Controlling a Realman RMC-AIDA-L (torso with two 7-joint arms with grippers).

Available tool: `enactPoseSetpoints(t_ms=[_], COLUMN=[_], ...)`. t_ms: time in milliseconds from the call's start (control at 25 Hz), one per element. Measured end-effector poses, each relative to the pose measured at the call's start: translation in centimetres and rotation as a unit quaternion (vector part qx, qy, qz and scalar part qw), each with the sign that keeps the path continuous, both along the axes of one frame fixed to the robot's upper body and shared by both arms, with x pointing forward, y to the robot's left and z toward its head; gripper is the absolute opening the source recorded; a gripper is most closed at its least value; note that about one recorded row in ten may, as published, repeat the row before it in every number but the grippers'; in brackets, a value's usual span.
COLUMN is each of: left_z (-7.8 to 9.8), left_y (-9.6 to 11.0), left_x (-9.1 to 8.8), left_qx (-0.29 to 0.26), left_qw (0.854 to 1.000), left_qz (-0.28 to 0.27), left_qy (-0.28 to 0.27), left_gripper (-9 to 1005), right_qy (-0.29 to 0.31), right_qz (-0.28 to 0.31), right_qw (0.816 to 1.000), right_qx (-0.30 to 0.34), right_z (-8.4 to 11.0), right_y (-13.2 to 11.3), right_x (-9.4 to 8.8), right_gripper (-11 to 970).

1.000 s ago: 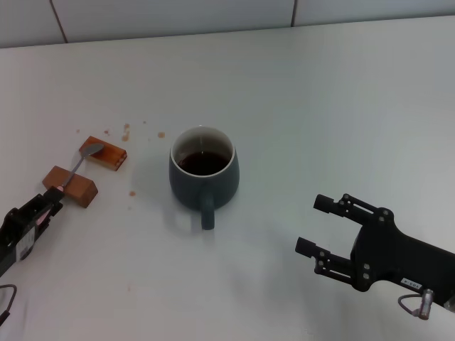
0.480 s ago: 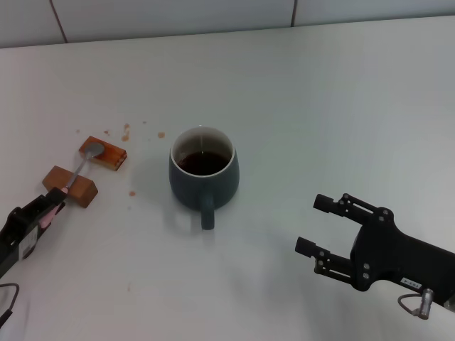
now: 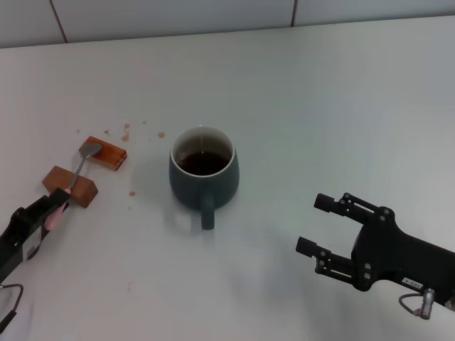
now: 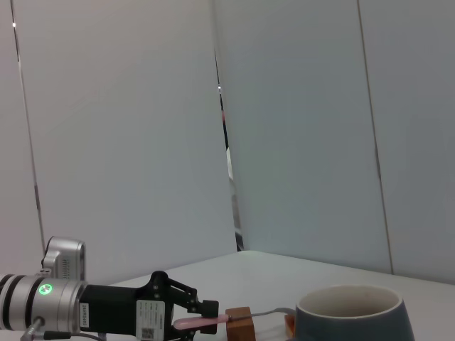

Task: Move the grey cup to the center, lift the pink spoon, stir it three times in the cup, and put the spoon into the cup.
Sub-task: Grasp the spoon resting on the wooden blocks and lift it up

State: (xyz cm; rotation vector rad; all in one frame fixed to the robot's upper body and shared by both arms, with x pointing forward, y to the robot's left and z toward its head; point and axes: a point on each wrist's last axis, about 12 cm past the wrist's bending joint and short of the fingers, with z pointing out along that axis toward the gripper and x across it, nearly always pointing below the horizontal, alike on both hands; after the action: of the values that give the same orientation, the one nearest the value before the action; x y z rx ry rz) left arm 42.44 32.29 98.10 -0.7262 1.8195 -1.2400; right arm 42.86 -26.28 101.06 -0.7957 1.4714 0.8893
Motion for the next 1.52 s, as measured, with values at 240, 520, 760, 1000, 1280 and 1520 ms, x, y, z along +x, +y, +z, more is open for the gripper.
enactPoseSetpoints(t_ms=[240,520,760,1000,1280,1520], left_z=[-0.03,-0.04,-0.05,-0.08,-0.1,-0.1], left_y=[-0.14,-0.29,-0.6,-0.64,-0.63,-0.49], left_x=[-0.07,-0.08,-0.01,0.03,0.01,-0.22], left_qx=[-0.004,-0.006,-0.011,-0.01,-0.01,-0.012], left_qw=[1.0,1.0,1.0,1.0,1.0,1.0], left_qz=[-0.002,-0.004,-0.008,-0.008,-0.008,-0.003], left_qy=[0.001,0.002,0.001,0.002,0.003,0.002], left_gripper=[218,237,264,292,324,352], right_qy=[0.0,0.0,0.0,0.0,-0.002,-0.003], right_qz=[0.0,0.0,0.0,0.0,0.003,0.005], right_qw=[1.0,1.0,1.0,1.0,1.0,1.0], right_qx=[0.0,0.0,0.0,0.0,0.0,0.0], right_z=[0.01,0.01,0.01,0.01,0.09,0.1], right_y=[0.01,0.01,0.01,0.01,0.11,0.15], right_x=[0.0,-0.01,-0.01,-0.01,0.19,0.21], right_gripper=[758,758,757,757,758,758])
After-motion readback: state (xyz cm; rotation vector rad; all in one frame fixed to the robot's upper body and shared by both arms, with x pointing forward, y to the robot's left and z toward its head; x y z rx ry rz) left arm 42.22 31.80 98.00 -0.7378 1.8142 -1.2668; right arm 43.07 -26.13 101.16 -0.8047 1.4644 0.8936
